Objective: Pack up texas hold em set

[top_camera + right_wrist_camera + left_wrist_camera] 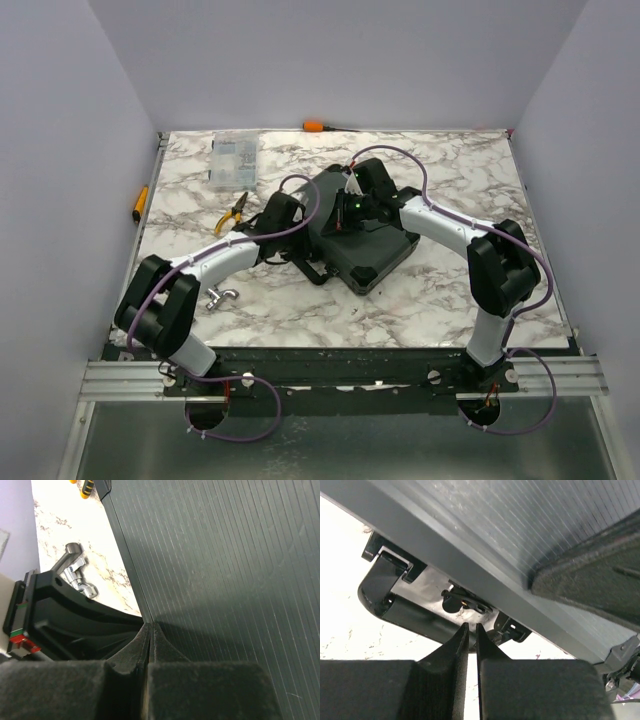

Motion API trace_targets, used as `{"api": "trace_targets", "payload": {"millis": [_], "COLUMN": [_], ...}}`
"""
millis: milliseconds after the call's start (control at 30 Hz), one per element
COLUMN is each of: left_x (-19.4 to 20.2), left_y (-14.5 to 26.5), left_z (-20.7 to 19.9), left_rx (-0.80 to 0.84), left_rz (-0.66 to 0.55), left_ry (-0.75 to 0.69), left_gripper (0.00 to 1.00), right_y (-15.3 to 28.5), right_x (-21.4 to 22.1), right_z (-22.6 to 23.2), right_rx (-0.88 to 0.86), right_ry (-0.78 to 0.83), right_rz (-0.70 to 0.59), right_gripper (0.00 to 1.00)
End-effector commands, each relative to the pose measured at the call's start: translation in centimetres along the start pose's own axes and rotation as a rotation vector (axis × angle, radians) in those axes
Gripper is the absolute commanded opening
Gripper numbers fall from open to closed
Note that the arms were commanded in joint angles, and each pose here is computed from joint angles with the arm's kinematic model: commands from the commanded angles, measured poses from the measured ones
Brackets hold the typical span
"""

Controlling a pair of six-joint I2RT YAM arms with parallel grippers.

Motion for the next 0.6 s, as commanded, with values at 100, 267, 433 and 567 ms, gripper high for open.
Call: {"api": "trace_targets", "payload": {"millis": [100,267,433,567], "left_x": [-1.3,-0.8,-0.3,0.0], "left_y": [-1.5,-2.2,-2.6,-3.1], "left_z": [0.3,1.1,1.6,2.0], "left_rx": [-0.042,-0.091,-0.106,-0.118], "left_rz": [0.018,0.044,0.057,0.068], "left_ry": [-0.003,0.032,0.045,0.044], "left_gripper": [0.06,0.00,0.00,0.00], "right_y": [-1.2,-1.2,-1.3,-1.4], "right_x": [12.9,12.8,12.9,12.9], "right_z": [-10.4,-10.4,-10.5,-10.5], "right_rx": [0.388,0.390,0.390,0.392], "right_ry": [-0.112,-0.110,-0.112,-0.112], "right_rz": [0.447,0.448,0.452,0.454], "right_gripper": [0.01,0.01,0.01,0.00]}}
Point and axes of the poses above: each gripper's point midway between its finger pads, its own y axis back along the fingers, its own z axis along the line the jaws close on, x = y × z, the point moved 2 cm from there along y, back along the fingers, and after that the axes turned 1 degree about -y, right-handed, at the moved point
